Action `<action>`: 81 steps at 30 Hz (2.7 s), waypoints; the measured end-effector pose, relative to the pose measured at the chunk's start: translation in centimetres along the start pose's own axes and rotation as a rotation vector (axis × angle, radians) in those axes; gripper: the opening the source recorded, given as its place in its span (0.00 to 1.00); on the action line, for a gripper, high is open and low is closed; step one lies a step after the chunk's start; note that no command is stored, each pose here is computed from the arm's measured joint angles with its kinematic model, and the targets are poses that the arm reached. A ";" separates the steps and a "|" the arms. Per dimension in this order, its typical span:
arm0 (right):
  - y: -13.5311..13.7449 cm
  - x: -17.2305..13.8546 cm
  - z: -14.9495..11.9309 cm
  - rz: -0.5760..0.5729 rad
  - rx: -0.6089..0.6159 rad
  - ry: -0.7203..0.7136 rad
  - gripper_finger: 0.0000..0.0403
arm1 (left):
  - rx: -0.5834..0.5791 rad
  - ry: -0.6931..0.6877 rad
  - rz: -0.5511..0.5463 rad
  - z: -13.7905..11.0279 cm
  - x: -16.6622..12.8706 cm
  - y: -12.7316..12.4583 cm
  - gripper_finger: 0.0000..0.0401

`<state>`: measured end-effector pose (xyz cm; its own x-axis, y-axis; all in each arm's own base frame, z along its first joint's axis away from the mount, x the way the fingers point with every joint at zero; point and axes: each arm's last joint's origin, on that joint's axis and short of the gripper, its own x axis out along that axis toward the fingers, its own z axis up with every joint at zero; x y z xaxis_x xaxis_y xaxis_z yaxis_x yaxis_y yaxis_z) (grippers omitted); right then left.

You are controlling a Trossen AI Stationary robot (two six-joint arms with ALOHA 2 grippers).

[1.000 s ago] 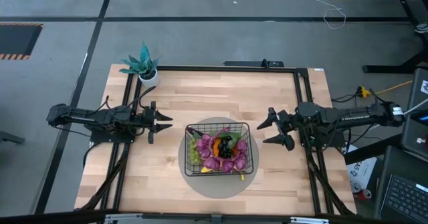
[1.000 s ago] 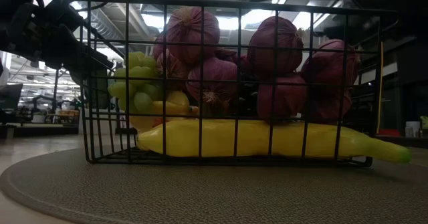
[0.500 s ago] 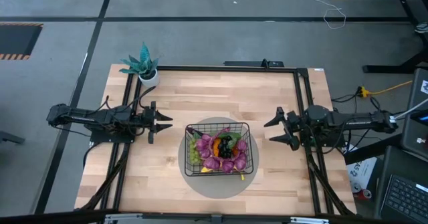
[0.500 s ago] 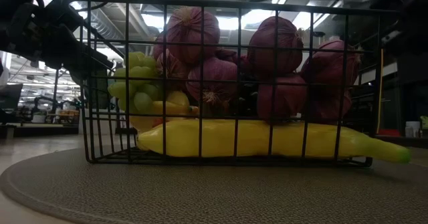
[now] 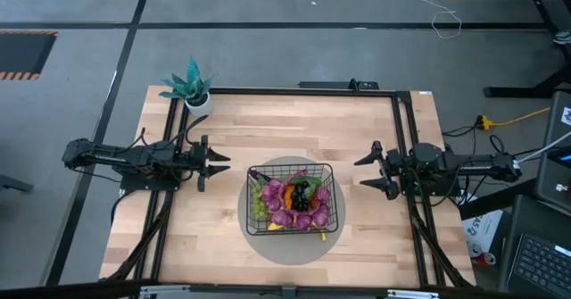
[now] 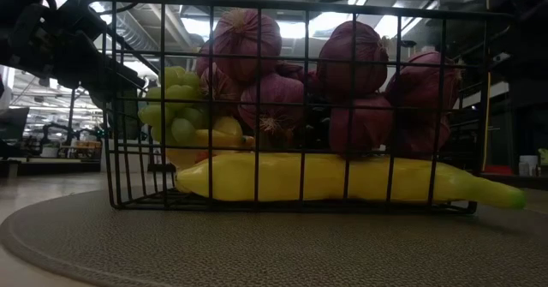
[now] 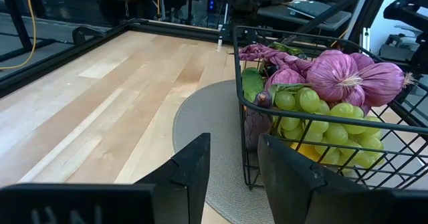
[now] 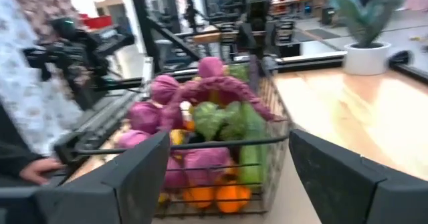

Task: Build produce basket
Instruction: Return to Home Position

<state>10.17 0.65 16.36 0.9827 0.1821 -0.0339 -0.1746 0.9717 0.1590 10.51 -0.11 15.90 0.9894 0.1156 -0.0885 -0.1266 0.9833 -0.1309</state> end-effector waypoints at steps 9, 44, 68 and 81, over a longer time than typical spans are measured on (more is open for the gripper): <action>-0.4 0.1 -0.3 -0.101 -0.053 0.030 0.77 | 0.000 0.000 0.000 0.0 0.0 0.0 0.30; -0.6 0.8 0.0 -0.141 -0.118 0.016 0.77 | 0.000 0.000 0.000 0.0 0.0 0.0 0.30; -0.6 0.8 -0.2 -0.143 -0.129 0.034 0.77 | 0.000 0.000 0.000 0.0 0.0 0.0 0.30; -0.5 0.4 0.4 -0.131 -0.135 -0.032 0.77 | 0.000 0.000 0.000 0.0 0.0 0.0 0.30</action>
<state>10.65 0.19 16.65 0.9987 0.0497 -0.0143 -0.0494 0.9986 0.0209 10.51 -0.11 15.90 0.9894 0.1153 -0.0885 -0.1263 0.9833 -0.1308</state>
